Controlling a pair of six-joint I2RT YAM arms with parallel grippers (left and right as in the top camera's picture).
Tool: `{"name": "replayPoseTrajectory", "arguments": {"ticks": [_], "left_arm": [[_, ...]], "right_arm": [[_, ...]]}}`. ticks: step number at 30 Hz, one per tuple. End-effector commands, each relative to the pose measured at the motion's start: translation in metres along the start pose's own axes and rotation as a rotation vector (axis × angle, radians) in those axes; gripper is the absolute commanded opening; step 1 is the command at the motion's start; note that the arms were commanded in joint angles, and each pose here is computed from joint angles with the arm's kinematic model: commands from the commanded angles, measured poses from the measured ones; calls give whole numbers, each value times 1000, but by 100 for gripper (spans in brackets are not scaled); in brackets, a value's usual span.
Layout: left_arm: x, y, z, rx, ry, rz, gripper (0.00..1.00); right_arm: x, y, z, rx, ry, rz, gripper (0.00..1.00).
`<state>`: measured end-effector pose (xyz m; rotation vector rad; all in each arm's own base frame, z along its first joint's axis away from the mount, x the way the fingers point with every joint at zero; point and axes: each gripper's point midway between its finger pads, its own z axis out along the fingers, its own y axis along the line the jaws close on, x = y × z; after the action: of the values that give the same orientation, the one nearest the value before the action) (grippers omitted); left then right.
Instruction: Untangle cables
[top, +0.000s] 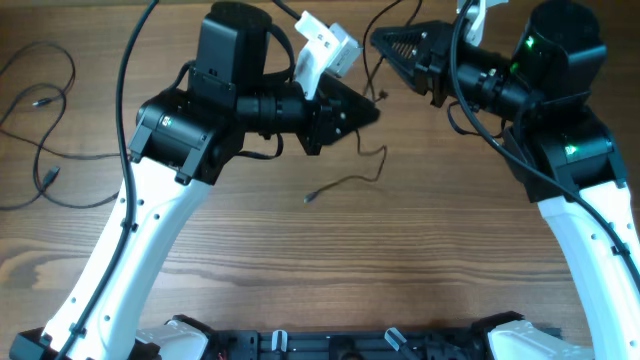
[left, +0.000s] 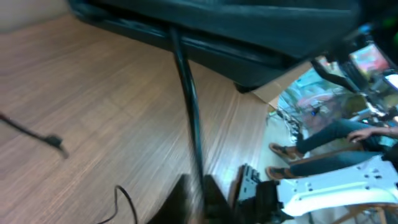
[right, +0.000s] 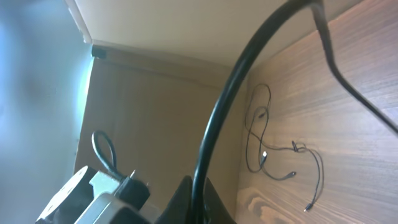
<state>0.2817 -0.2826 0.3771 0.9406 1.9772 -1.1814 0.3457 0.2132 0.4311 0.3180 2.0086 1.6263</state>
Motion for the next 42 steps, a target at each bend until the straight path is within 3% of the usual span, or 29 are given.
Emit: {"name": "replayPoseTrajectory", "arguments": {"ticks": [1, 2, 5, 6, 8, 12, 18, 25, 30, 36, 37, 38, 39, 42], "left_arm": [[-1, 17, 3, -73, -6, 8, 4], [-3, 19, 1, -92, -13, 14, 4], [-14, 49, -22, -316, -64, 27, 4], [-18, 58, -35, -390, -90, 19, 4], [-27, 73, -68, -527, -162, -25, 4], [-43, 89, -144, -692, -332, -99, 4], [-36, 128, -268, -988, -522, -192, 4], [17, 175, -371, -1222, -677, -509, 4], [16, 228, -379, -1226, -686, -525, 4], [16, 324, -346, -1164, -647, -513, 4], [19, 341, -338, -1154, -638, -515, 7], [28, 364, -326, -1141, -615, -533, 45], [34, 372, -319, -1134, -598, -550, 100], [45, 382, -301, -1112, -555, -590, 100]], "right_arm": [[4, 5, -1, -9, 27, 4, 4], [3, 2, -1, 1, 20, 2, 6], [-4, -21, -2, 102, -39, -3, 28], [-8, -32, -3, 151, -66, 8, 36], [-13, -55, -9, 255, -120, 20, 63], [-17, -93, -21, 426, -177, 24, 83], [-10, -121, -31, 553, -164, 43, 86], [-1, -133, -36, 606, -128, 39, 87], [7, -140, -40, 638, -96, 51, 87], [13, -145, -43, 664, -74, 51, 86], [14, -146, -44, 670, -65, 35, 87], [17, -149, -46, 688, -44, 20, 87], [19, -151, -47, 695, -36, 15, 87], [20, -153, -49, 705, -31, 17, 89]]}}
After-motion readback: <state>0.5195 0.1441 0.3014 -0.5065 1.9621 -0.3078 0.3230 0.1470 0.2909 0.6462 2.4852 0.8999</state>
